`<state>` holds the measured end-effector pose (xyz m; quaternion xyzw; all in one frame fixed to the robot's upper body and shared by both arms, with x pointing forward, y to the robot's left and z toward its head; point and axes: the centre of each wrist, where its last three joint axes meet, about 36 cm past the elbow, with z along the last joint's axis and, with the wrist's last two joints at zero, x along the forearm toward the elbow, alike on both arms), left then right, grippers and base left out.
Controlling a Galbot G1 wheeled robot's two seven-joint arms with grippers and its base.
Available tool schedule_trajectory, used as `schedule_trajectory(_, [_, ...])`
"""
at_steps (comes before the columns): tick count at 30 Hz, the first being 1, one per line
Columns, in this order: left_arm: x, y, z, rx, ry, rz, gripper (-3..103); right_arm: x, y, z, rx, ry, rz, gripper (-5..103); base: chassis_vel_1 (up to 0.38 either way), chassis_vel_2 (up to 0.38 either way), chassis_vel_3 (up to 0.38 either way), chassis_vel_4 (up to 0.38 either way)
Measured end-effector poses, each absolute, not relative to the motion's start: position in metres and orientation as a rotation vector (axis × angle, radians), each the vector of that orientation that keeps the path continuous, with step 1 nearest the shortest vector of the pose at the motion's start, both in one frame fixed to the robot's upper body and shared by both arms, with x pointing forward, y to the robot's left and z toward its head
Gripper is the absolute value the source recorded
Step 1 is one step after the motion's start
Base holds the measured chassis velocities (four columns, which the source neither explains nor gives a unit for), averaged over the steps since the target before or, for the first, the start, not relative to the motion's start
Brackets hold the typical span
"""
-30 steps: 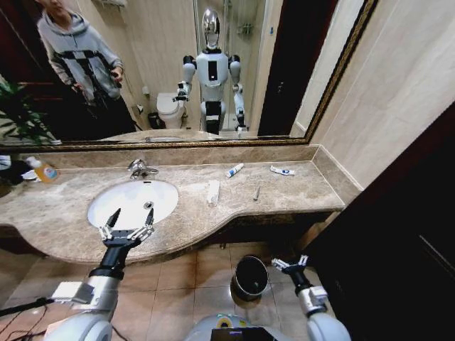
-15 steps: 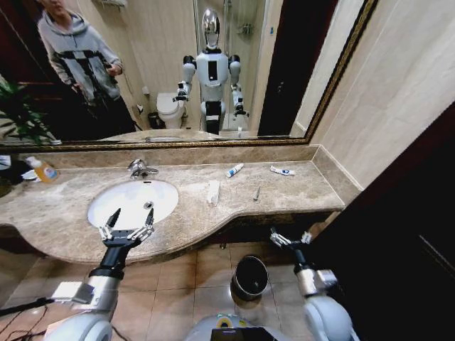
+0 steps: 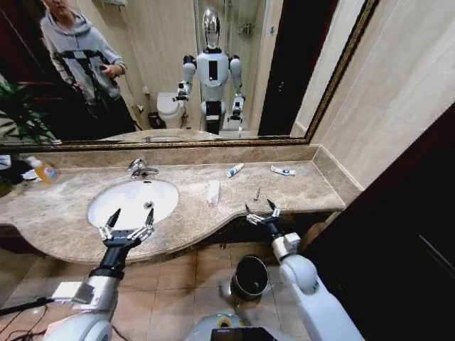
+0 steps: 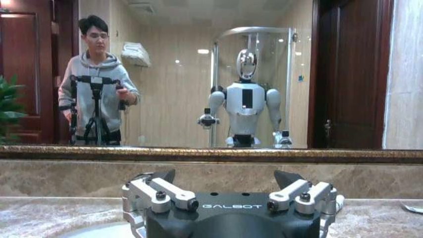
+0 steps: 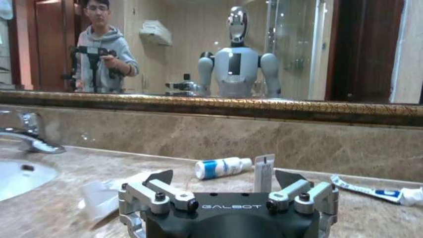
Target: Pick up the trash from the sink and place it in the trash bin.
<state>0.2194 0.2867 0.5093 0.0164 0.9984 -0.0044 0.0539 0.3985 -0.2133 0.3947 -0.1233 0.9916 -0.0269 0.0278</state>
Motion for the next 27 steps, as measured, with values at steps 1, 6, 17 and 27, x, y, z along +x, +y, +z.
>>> schedule_trajectory(1, [0.219,0.287,0.509,0.050,3.033,-0.013,100,0.398,-0.213,0.395,-0.381,3.061,-0.083,100,0.000,0.000,0.000,0.000])
schedule_trajectory(6, [0.219,0.287,0.509,0.050,3.033,-0.013,100,0.420,-0.219,0.390,-0.372,3.073,-0.107,100,0.000,0.000,0.000,0.000])
schedule_trajectory(17, [0.219,0.287,0.509,0.050,3.033,-0.013,100,0.450,-0.214,0.380,-0.396,3.108,-0.090,100,0.000,0.000,0.000,0.000])
schedule_trajectory(27, [0.219,0.287,0.509,0.050,3.033,-0.013,100,0.464,-0.217,0.368,-0.409,3.107,-0.097,63,0.000,0.000,0.000,0.000])
